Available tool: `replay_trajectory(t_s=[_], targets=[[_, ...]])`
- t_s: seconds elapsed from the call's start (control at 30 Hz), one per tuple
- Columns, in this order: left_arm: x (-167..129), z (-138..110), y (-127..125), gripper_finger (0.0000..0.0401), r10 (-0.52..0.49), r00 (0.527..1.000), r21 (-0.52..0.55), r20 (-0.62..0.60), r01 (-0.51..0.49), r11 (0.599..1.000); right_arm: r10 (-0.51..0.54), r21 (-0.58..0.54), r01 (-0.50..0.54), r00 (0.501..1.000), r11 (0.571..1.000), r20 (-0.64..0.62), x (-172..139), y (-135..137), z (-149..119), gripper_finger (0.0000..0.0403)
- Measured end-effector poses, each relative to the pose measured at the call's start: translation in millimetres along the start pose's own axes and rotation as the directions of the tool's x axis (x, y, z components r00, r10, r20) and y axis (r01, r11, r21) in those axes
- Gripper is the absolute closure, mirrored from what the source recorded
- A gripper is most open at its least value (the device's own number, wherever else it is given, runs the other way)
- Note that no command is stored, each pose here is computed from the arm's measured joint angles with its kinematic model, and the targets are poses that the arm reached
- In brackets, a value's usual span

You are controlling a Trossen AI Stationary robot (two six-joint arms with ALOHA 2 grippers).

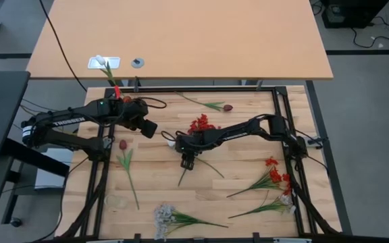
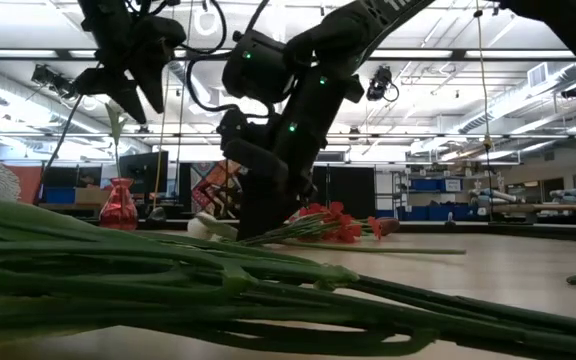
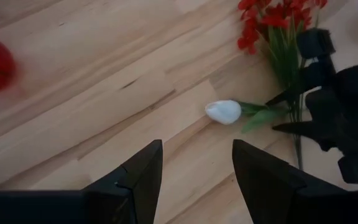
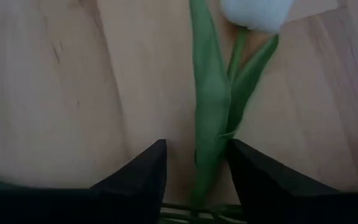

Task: Sort flowers into vase by color
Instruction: Put the white tulip into the red vase

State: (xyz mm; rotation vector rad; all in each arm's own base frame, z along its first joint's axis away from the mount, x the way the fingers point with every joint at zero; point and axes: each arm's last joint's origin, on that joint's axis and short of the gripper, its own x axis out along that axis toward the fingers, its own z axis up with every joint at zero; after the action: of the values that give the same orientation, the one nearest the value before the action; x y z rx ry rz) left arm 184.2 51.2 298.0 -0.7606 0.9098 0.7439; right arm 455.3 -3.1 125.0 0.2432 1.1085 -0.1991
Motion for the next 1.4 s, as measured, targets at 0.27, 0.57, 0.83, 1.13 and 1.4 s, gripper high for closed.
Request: replay_trajectory(t_s=[0.27, 0.57, 0.83, 1.13, 1.4], targets=[[0, -2, 2, 0.0203, 0.015, 1.0, 0.006, -0.016, -0.015, 1.0, -0.012, 0.023, 0.012, 1.0, 1.0, 0.009, 0, 0, 0, 0.0349], [-2, -5, 3, 0.0203, 0.016, 0.999, 0.024, -0.033, -0.015, 1.0, -0.077, 0.108, 0.057, 0.979, 0.992, 0.189, -44, 5, 18, 0.0392], [-16, -11, 5, 0.0203, -0.019, 1.0, 0.063, 0.013, 0.018, 0.998, -0.156, 0.288, 0.004, 0.847, 0.958, 0.508, -114, -11, 16, 0.0398], [-36, -6, 1, 0.0203, -0.185, 0.967, 0.161, 0.174, 0.157, 0.974, -0.022, 0.192, -0.329, 0.455, 0.925, 0.89, -140, -46, -48, 0.0399], [-34, 19, -44, 0.0203, -0.484, 0.803, 0.489, 0.349, 0.284, 0.825, 0.128, -0.024, -0.337, 0.291, 0.941, 0.948, -171, -57, -39, 0.04]])
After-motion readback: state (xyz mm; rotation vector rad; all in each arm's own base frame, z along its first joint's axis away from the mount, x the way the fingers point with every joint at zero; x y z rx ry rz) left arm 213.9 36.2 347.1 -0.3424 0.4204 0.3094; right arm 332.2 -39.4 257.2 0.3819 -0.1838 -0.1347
